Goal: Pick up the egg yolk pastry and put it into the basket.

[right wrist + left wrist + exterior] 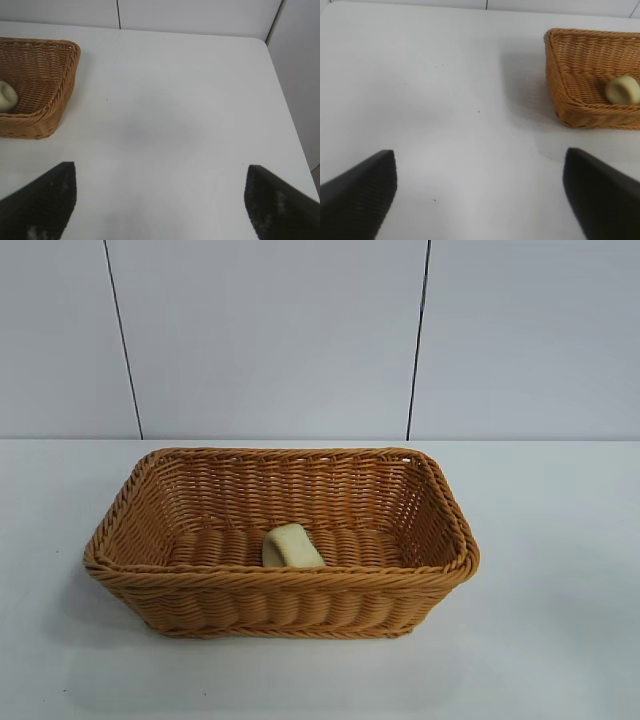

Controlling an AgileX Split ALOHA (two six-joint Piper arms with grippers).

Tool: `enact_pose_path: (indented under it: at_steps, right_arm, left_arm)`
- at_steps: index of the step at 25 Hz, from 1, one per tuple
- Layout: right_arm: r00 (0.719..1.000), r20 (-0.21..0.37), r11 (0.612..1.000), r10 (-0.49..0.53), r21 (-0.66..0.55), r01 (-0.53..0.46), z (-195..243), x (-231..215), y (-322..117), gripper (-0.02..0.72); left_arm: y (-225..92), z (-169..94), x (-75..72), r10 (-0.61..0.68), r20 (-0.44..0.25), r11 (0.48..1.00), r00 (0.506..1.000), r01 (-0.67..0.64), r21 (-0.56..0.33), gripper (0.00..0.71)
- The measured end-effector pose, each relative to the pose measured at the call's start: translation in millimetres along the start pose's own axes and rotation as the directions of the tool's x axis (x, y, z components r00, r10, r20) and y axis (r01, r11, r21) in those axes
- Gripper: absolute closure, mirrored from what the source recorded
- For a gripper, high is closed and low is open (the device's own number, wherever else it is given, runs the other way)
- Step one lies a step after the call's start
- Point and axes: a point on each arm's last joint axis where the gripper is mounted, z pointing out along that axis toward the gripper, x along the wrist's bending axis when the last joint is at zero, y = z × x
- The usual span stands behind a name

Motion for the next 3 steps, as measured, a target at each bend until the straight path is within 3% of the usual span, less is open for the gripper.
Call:
enact_pose_path:
  at_steps: [3]
  right_arm:
    - [1.0,0.0,1.0,0.0,0.0,0.0,0.0,0.0,0.0,0.071]
  left_arm:
    - [0.0,0.0,0.0,0.0,0.0,1.0,1.0,0.0,0.0,0.014]
